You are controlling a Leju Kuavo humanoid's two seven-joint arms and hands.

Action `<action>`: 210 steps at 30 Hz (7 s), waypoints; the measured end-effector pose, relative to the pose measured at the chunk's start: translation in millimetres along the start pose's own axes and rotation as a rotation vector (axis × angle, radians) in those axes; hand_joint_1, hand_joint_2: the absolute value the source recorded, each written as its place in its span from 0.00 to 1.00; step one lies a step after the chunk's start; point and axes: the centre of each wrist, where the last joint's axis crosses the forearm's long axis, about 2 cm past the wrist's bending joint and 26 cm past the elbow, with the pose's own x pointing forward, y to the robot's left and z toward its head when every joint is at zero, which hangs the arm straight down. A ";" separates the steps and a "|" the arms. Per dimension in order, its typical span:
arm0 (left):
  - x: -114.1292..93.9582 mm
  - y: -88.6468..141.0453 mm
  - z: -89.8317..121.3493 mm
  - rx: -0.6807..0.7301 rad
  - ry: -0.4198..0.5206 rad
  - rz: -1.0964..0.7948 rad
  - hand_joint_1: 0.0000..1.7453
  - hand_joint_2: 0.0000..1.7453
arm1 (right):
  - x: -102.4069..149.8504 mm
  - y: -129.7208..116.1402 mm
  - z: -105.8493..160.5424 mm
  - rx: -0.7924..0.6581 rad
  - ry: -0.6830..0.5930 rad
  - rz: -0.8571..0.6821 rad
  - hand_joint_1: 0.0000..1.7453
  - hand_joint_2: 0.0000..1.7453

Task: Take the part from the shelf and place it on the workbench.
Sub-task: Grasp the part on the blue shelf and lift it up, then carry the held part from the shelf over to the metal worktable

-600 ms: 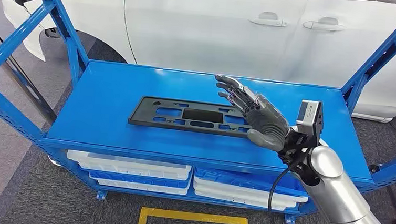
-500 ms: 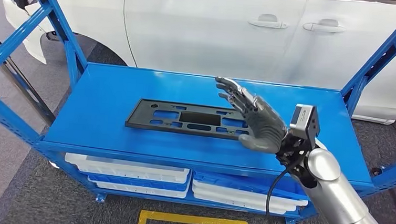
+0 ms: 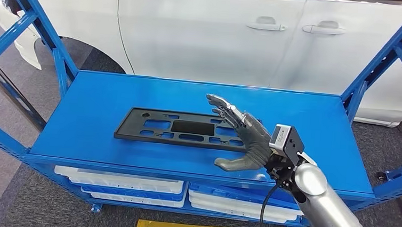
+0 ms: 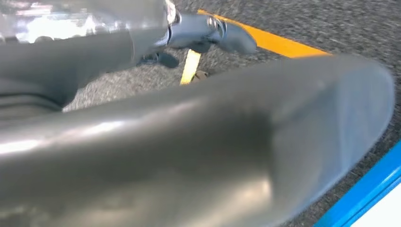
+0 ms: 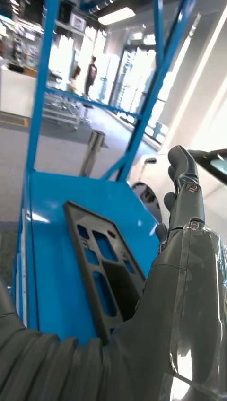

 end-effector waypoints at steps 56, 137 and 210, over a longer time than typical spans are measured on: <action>2.1 -1.8 -0.8 -0.047 -0.039 -0.079 0.00 0.00 | -103.4 183.0 -118.1 0.257 0.225 1.169 0.00 1.00; 3.5 2.6 -1.8 -0.062 -0.215 0.098 0.00 1.00 | 79.8 73.7 -65.8 -0.256 -0.721 -0.331 1.00 1.00; 3.7 24.7 -2.7 0.028 -0.095 0.048 0.00 1.00 | 54.4 -6.3 -21.1 0.000 -0.462 -0.270 1.00 1.00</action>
